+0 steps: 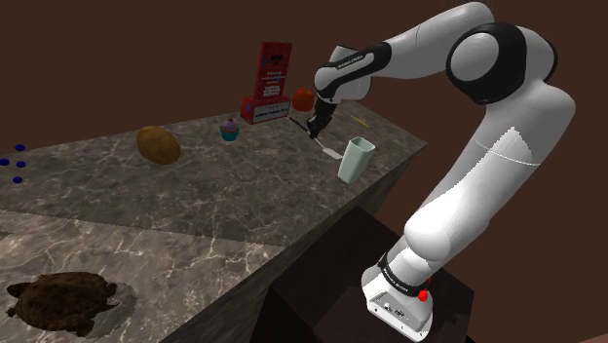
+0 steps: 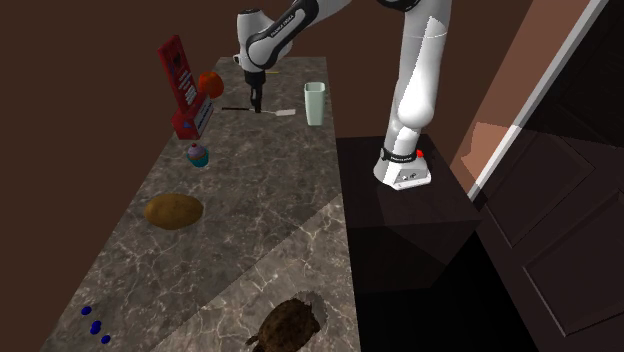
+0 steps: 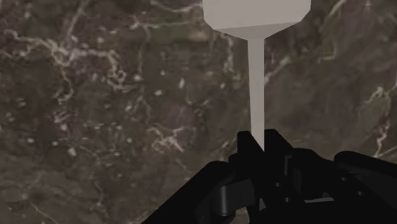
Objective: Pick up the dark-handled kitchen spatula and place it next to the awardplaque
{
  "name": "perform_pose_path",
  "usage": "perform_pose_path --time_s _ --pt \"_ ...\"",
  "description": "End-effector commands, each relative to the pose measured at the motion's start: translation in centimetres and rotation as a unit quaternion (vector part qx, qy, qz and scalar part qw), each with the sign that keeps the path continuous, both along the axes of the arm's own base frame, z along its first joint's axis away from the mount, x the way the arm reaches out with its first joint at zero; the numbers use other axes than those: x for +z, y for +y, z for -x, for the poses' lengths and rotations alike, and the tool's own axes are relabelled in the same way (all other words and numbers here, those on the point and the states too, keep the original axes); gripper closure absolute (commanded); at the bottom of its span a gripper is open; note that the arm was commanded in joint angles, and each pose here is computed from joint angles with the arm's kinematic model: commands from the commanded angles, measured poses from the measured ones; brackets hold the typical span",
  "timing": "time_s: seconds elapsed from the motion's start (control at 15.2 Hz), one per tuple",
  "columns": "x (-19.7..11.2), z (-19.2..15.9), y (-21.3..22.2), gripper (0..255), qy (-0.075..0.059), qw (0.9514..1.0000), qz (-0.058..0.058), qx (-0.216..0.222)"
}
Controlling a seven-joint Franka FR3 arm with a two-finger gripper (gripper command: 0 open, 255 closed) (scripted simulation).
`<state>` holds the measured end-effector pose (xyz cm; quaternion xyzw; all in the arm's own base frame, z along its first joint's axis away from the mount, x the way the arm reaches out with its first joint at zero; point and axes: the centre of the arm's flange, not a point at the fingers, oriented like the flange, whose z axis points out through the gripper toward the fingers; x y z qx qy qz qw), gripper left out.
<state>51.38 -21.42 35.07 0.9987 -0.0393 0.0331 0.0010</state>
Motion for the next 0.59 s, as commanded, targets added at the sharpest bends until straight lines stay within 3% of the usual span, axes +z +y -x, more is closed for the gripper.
perform_pose_path --time_s 0.0,0.13,0.2,0.53 --pt "-0.02 0.0 -0.01 255 0.0 1.0 0.0 0.0" --pt "-0.02 0.0 -0.01 255 0.0 1.0 0.0 0.0" --pt "-0.02 0.0 -0.01 0 0.0 1.0 0.0 0.0" --pt "-0.02 0.0 -0.01 0 0.0 1.0 0.0 0.0"
